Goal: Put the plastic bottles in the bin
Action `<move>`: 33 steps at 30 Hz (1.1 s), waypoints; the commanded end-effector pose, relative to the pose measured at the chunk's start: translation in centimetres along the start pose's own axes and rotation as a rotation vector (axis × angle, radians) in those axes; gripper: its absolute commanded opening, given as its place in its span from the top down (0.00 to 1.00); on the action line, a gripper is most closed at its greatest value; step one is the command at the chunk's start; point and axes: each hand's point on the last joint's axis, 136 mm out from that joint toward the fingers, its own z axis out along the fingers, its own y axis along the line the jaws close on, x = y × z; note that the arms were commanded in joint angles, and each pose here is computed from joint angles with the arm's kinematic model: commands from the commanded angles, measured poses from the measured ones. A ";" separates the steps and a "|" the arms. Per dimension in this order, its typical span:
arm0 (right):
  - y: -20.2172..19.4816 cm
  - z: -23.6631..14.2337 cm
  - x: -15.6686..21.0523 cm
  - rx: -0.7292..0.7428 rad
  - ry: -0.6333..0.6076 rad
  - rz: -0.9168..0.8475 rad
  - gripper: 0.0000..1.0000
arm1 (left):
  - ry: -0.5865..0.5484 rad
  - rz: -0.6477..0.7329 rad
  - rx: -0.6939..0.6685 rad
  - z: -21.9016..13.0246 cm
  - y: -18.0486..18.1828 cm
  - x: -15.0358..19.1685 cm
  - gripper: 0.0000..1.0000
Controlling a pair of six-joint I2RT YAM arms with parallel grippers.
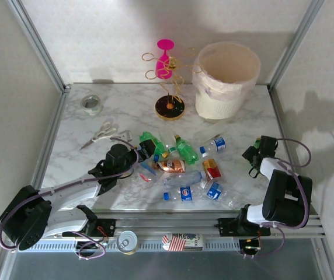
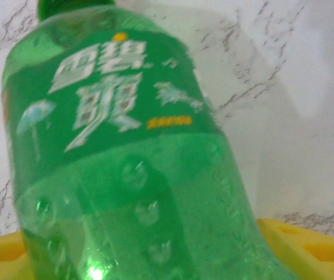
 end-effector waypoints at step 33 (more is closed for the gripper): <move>18.7 -27.8 -9.7 -1.042 -0.404 -0.193 0.63 | -0.098 -0.145 -0.006 -1.7 2.6 -2.5 0.00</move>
